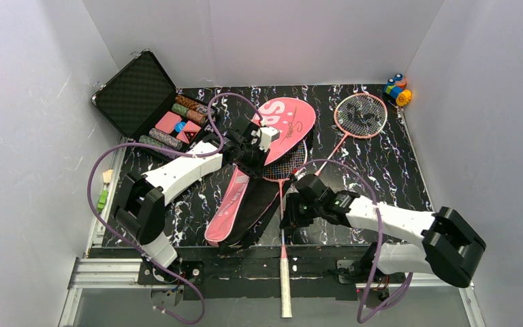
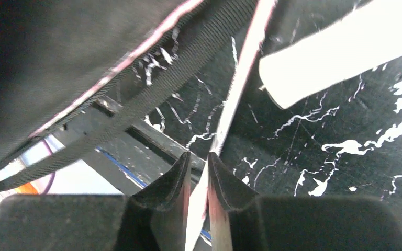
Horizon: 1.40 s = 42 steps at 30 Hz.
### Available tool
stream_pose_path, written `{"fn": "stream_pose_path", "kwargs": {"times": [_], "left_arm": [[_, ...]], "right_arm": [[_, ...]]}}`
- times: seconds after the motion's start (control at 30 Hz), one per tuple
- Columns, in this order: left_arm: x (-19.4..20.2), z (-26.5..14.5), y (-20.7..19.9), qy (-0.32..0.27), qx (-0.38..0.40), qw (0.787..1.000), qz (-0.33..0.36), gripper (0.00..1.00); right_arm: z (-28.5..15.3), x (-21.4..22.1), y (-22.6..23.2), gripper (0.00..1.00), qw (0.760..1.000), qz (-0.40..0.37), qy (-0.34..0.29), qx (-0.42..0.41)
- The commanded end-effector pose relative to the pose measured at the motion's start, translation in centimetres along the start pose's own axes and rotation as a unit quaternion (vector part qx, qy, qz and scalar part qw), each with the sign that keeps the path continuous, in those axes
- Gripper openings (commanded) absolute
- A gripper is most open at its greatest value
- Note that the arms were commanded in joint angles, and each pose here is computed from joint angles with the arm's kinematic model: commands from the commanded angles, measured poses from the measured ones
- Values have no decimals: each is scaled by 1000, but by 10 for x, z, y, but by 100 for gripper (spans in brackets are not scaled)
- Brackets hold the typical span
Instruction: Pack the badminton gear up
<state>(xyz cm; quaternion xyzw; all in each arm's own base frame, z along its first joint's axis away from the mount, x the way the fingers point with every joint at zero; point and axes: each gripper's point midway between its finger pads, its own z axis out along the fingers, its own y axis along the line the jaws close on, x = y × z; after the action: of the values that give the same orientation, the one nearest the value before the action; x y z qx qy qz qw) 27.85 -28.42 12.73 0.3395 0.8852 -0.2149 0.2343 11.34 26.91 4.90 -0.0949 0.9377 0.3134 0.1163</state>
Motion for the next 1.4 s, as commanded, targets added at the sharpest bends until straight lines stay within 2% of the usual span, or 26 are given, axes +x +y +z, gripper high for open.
{"fn": "stream_pose_path", "kwargs": {"times": [0.0,0.17,0.2,0.3,0.4,0.9,1.07,1.13,1.23,1.37], "left_arm": [[-11,-15,-8,-23,15,999,18,0],[-11,-18,-12,-25,26,999,19,0],[-10,-19,-12,-23,26,999,18,0],[-9,-21,-12,-23,24,999,18,0],[-7,-21,-11,-21,24,999,32,0],[-6,-25,-9,-20,17,999,39,0],[-3,-23,-9,-16,18,999,36,0],[-2,-22,-9,-14,18,999,34,0],[-2,-21,-10,-12,22,999,35,0],[-4,-21,-10,-13,23,999,35,0]], "right_arm": [[-25,-34,24,23,997,-42,-62,-4],[-20,-45,34,13,998,-42,-51,2],[-17,-45,34,15,998,-38,-42,10],[-12,-38,23,37,999,-23,-20,37],[-12,-28,15,45,999,-13,-20,34],[22,-1,-11,46,998,10,35,53],[30,3,-13,37,998,15,42,47],[29,0,-8,26,998,10,37,42],[20,-10,1,1,999,-5,22,36],[6,-24,13,1,999,-23,3,33]]}}
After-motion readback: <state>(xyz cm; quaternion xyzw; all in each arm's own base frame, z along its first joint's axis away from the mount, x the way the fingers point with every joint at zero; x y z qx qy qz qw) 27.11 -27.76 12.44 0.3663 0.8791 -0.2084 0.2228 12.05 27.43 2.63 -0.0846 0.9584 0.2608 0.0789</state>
